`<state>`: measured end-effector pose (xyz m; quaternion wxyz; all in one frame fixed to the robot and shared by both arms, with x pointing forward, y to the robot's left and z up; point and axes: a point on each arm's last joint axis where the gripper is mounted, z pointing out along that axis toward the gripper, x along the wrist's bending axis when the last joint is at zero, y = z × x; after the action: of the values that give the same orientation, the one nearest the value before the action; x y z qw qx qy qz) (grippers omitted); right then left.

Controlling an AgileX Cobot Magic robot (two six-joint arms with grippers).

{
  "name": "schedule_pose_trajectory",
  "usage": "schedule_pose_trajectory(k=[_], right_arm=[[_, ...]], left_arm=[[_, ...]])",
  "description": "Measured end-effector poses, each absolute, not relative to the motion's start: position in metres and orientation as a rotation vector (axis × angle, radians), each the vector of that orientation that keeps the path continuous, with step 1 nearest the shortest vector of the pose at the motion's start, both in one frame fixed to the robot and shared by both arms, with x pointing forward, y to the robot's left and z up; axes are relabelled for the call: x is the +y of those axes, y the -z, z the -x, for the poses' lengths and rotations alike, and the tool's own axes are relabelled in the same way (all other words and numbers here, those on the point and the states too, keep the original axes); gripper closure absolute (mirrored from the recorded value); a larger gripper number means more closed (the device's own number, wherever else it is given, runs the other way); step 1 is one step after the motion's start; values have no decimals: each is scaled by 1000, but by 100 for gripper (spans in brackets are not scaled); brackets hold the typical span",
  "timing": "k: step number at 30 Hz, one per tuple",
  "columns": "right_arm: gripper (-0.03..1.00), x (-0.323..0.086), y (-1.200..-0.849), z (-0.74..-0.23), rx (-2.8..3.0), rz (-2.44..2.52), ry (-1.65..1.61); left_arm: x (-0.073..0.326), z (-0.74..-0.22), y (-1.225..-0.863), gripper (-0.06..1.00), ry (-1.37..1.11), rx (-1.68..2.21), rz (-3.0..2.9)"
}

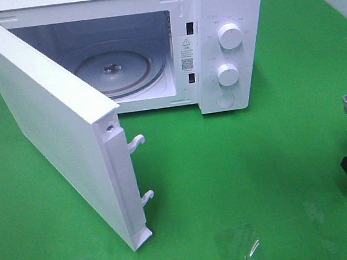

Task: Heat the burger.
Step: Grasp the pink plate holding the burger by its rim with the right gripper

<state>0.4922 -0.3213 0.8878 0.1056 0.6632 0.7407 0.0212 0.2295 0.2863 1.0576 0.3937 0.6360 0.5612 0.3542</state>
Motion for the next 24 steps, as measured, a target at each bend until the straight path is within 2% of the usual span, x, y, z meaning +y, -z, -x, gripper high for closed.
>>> schedule_pose_trajectory(k=[1, 2, 3, 4, 5, 6, 7, 8, 9, 24], right_arm=[[43, -321, -888, -492, 2177, -1961, -62], [53, -321, -888, -492, 2175, -1963, -63], [53, -321, -888, -492, 2175, -1963, -63], [64, -321, -886, -492, 2175, -1977, -59], [64, -321, -886, -492, 2175, -1977, -59], [76, -321, -886, -492, 2176, -1978, -56], [81, -321, -886, -492, 2176, -1978, -58], [81, -321, -886, -492, 2176, -1978, -58], [88, -321, -886, -492, 2177, -1975, -57], [93, -323, -893, -495, 2193, -2000, 23]], left_arm=[[286, -229, -1058, -3, -899, 1424, -1614], [286, -229, -1058, -3, -899, 1424, -1614], [286, -229, -1058, -3, -899, 1424, -1614], [286, -229, -1058, -3, -899, 1424, -1614], [286, -229, -1058, -3, -899, 1424, -1614], [286, -229, -1058, -3, -899, 1424, -1614], [286, -229, -1058, -3, -899, 1424, -1614], [286, -229, -1058, -3, -899, 1424, -1614], [286, -229, -1058, -3, -899, 1424, -1614], [286, -229, -1058, -3, -899, 1424, -1614]])
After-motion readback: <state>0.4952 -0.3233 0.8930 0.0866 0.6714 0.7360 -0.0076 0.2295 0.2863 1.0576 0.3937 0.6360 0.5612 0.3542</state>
